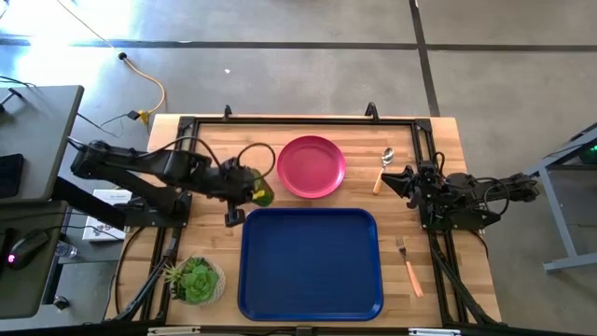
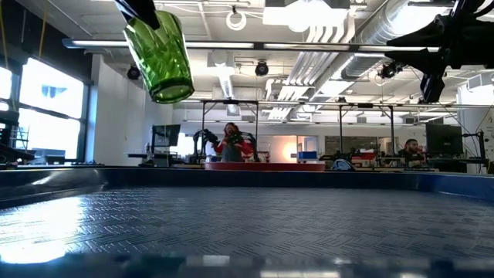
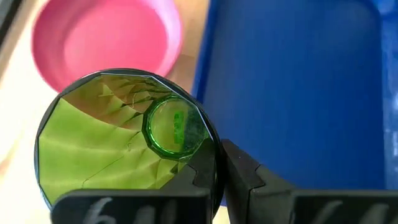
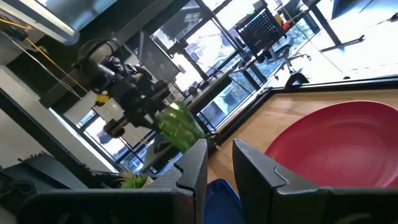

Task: Pick and place plate/cup/fork/spoon on tray
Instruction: Put the green cup on the blue serving tray

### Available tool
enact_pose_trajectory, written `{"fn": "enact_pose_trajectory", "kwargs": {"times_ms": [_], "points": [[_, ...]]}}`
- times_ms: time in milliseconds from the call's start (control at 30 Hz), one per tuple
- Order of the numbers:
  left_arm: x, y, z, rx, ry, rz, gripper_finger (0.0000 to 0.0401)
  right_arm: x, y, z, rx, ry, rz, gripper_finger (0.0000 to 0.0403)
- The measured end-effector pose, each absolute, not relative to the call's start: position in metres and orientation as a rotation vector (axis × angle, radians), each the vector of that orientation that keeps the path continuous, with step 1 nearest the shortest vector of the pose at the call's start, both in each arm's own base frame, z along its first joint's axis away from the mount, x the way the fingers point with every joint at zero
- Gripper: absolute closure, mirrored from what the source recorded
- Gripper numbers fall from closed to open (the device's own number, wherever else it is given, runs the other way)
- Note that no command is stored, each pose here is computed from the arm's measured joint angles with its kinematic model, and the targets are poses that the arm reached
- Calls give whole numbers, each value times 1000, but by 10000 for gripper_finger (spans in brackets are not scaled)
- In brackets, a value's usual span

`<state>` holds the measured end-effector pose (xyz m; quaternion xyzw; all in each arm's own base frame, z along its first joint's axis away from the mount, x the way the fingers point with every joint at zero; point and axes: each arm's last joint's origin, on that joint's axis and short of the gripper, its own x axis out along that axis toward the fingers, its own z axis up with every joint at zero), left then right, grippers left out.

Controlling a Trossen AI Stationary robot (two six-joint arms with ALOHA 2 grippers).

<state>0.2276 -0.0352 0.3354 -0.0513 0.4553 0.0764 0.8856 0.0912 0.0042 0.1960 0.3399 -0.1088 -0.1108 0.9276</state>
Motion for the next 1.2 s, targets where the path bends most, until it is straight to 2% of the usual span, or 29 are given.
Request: {"fn": "enact_pose_trajectory", "kwargs": {"times_ms": [533,1200], "points": [[236,-89,315,-101,1025,47,396,93,5,190,713,-169,-240,336],[270,-129,249,78,1236,48,396,94,5,185,745,-122,-261,336]]}}
